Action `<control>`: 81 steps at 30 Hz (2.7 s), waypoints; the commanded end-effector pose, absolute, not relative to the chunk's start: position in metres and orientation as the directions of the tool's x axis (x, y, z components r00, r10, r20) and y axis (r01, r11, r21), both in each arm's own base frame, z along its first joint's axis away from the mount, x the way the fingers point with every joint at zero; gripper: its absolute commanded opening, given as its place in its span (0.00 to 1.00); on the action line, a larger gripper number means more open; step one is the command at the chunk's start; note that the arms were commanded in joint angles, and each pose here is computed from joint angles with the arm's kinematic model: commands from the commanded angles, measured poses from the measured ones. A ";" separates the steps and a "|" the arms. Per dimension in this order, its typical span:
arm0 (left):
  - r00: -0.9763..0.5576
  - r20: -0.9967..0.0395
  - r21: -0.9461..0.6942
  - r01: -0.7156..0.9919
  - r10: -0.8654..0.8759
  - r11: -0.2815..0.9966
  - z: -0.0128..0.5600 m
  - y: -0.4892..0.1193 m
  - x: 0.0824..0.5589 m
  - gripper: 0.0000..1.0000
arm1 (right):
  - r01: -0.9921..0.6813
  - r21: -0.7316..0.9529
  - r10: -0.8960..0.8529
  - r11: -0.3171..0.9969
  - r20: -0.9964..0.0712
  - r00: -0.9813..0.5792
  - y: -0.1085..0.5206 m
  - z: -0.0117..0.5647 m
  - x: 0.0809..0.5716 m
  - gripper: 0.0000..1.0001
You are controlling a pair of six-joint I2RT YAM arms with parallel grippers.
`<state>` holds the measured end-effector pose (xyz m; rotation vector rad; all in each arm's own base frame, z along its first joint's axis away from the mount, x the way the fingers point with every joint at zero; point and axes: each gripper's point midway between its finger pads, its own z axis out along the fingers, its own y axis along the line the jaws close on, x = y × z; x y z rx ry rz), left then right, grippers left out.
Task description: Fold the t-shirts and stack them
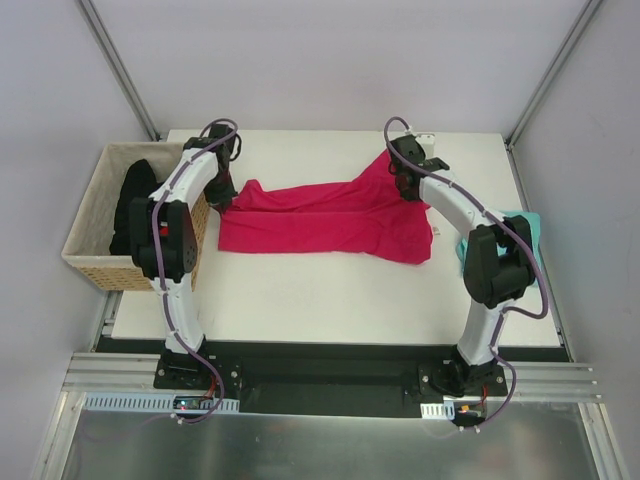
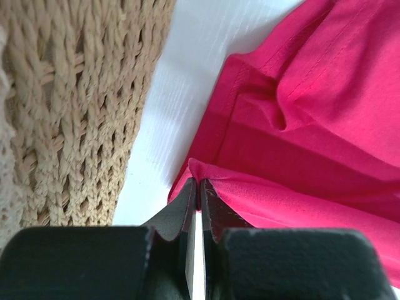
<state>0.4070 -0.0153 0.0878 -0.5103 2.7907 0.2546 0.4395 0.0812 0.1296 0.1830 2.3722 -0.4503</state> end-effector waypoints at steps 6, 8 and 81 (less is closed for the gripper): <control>-0.884 -0.333 0.102 -0.381 -0.329 0.919 0.096 -0.012 0.423 0.00 | 0.242 -0.258 0.004 0.935 -0.678 -0.735 0.077 0.135 0.463 0.01; -0.884 -0.331 0.100 -0.380 -0.329 0.920 0.096 -0.012 0.425 0.00 | 0.232 -0.258 -0.002 0.938 -0.672 -0.740 0.079 0.134 0.466 0.01; -0.886 -0.378 0.005 -0.293 -0.269 0.956 0.135 -0.041 0.359 0.83 | 0.273 0.008 0.231 0.962 -0.559 -0.797 0.123 0.089 0.343 0.27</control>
